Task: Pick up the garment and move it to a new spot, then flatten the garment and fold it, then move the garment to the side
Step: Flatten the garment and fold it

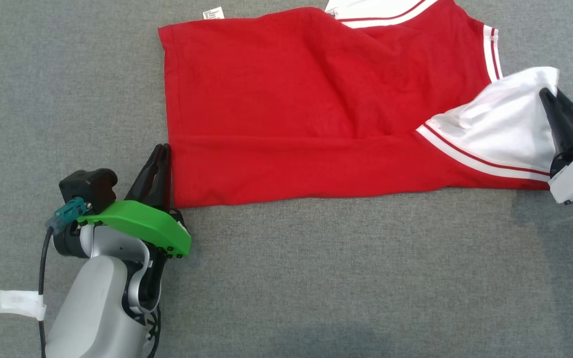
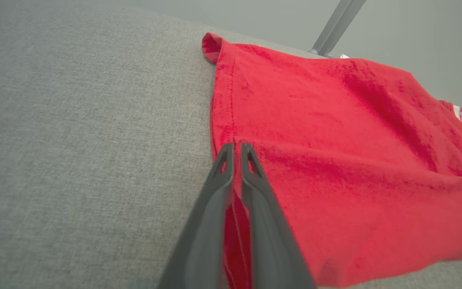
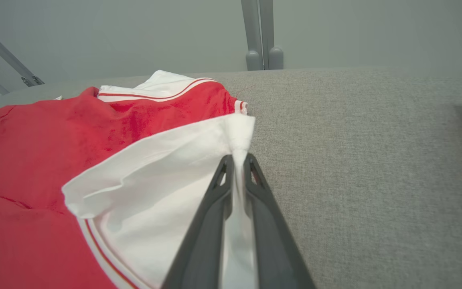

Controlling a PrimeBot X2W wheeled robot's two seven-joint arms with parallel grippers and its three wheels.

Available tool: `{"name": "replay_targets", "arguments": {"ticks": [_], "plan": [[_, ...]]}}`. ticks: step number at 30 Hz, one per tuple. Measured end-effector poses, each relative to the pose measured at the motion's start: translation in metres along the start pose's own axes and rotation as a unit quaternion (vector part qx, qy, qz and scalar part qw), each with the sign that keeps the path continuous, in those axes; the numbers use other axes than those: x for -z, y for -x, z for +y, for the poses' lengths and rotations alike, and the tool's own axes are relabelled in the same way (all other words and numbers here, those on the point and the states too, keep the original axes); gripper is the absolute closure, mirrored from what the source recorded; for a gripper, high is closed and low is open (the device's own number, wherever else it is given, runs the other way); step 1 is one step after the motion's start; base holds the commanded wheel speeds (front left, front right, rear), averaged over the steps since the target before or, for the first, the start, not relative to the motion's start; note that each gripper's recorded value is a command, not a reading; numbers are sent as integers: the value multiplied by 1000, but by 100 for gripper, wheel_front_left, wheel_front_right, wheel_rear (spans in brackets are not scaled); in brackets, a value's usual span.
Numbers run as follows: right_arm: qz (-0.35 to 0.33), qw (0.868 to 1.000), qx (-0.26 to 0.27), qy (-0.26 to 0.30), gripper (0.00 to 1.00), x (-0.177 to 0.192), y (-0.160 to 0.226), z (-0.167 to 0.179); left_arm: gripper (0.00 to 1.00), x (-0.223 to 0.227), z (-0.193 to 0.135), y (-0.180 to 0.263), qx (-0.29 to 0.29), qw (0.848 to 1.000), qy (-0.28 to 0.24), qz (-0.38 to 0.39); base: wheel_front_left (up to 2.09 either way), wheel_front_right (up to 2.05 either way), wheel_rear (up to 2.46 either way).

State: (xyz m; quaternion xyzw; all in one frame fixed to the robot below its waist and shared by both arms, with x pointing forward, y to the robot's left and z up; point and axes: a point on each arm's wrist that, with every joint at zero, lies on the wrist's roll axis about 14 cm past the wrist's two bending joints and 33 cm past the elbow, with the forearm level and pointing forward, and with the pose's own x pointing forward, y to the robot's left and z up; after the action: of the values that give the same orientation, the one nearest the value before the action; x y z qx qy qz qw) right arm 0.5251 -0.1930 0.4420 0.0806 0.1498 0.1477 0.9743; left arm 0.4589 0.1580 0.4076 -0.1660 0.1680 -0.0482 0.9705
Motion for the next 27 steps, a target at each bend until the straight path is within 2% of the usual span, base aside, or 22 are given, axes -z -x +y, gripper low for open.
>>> {"name": "replay_targets", "arguments": {"ticks": [1, 6, 9, 16, 27], "plan": [[-5, 1000, 2, 1, 0, -3, 0, -1, 0, 2, 4, 0, -10, 1000, 3, 3, 0, 0, 0], [-46, 999, 15, 5, 0, -25, 8, -9, 0, 5, 14, 5, -36, 999, -4, 6, 0, 0, 0], [-52, 998, 28, 1, 0, -25, 22, -18, 0, 11, 19, 16, -51, 999, 10, 6, 0, 0, 0], [24, 998, 46, -37, 0, 33, 55, -22, 0, 36, 0, 33, -40, 994, 93, 36, 0, 0, 0], [75, 993, 33, -89, 0, 70, 44, -1, 0, 49, 4, 19, -43, 989, 111, 86, 0, 0, 0]]}}
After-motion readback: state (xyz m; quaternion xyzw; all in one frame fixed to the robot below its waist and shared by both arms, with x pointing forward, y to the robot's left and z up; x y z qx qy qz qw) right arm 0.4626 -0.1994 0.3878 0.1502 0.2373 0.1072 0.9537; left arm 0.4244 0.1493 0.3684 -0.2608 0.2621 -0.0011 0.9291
